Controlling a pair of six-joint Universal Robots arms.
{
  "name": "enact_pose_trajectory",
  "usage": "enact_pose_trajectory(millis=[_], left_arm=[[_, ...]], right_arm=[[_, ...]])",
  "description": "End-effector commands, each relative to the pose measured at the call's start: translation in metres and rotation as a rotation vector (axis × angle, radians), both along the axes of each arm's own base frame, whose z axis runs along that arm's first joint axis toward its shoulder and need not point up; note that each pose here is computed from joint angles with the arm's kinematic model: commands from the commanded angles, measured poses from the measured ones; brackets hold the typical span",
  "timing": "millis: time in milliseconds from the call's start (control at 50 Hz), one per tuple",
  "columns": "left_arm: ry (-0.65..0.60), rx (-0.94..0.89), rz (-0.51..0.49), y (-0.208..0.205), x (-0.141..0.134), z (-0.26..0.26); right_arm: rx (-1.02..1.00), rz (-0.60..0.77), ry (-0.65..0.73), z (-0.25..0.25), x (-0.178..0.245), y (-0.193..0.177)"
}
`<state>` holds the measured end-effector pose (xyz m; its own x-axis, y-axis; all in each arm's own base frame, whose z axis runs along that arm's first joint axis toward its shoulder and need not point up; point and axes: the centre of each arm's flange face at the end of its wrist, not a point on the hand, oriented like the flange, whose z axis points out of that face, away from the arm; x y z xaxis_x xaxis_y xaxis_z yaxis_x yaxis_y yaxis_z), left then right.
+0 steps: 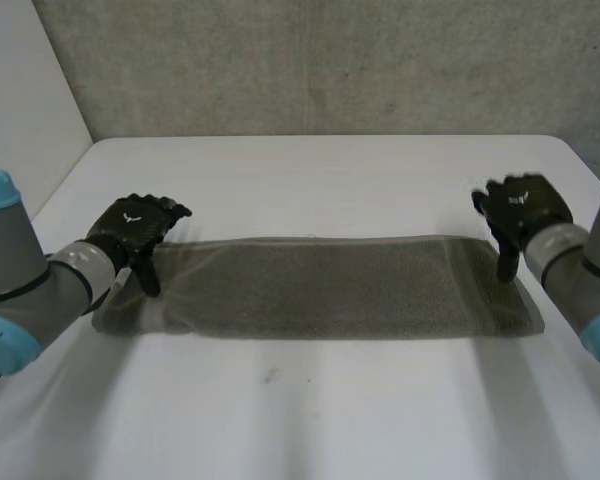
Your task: Fold the towel.
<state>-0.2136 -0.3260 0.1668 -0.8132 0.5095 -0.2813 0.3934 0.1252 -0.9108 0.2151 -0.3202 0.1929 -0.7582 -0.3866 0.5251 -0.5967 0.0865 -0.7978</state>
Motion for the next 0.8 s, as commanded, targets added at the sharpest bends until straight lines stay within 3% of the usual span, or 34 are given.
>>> enact_pose_trajectory(millis=[20, 380, 520, 800], left_arm=[[0.074, -0.004, 0.028, 0.019, 0.005, 0.0], [0.113, 0.007, 0.048, 0.019, 0.008, 0.0], [0.113, 0.007, 0.048, 0.019, 0.008, 0.0], [0.114, 0.004, 0.049, 0.019, 0.008, 0.001]], right_arm=[[0.147, -0.014, 0.005, -0.036, -0.026, 0.021], [0.174, 0.005, -0.004, -0.071, -0.032, 0.006], [0.15, -0.044, -0.004, -0.073, -0.046, -0.012], [0.035, -0.276, 0.196, -0.035, -0.142, -0.042]])
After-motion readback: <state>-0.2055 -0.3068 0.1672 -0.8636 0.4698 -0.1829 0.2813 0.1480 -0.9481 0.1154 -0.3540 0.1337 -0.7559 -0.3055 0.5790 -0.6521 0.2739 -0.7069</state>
